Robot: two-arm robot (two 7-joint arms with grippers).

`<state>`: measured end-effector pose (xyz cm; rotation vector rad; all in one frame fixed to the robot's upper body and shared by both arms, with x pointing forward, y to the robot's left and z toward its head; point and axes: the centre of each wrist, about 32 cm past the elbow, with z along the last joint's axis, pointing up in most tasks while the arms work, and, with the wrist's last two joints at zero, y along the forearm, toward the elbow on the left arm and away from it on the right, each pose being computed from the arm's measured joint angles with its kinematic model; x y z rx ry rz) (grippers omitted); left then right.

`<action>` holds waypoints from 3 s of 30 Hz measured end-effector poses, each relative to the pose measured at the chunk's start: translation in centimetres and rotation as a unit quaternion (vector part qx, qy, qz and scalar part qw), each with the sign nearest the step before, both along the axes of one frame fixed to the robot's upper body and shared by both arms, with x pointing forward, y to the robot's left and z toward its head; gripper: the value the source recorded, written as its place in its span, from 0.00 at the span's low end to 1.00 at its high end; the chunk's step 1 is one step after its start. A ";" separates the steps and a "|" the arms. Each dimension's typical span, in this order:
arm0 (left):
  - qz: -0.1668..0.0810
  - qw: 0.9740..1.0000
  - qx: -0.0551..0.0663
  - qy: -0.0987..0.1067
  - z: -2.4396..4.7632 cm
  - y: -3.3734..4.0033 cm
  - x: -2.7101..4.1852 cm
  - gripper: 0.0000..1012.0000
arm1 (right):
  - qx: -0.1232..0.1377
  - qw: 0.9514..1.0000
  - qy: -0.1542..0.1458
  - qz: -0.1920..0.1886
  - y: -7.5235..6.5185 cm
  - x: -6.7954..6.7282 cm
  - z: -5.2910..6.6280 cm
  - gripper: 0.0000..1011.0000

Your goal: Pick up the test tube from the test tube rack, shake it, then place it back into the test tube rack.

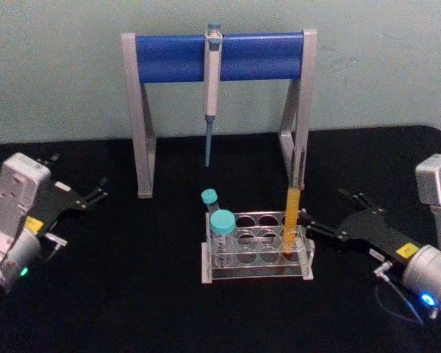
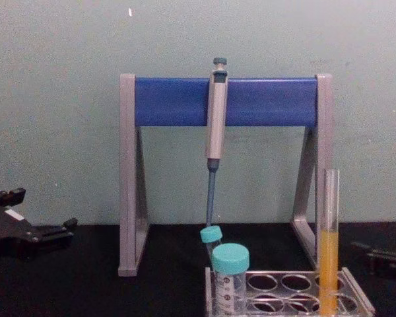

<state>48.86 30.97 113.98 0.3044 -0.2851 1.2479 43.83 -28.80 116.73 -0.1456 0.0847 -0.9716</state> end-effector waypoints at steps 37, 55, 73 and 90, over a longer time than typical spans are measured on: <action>0.000 1.000 0.000 0.000 0.00 0.00 0.00 0.99 | -0.071 0.993 0.004 -0.093 0.9 2.1 -3.3 0.99; 0.000 1.000 0.000 0.000 0.00 0.00 0.00 0.99 | -0.071 0.993 0.003 -0.093 0.9 2.0 -3.3 0.99; 0.000 1.000 0.000 0.000 0.00 0.00 0.00 0.99 | -0.071 0.993 0.002 -0.094 0.9 2.0 -3.3 0.99; 0.000 1.000 0.000 0.000 0.00 0.00 0.00 0.99 | -0.071 0.993 0.002 -0.094 0.9 2.0 -3.3 0.99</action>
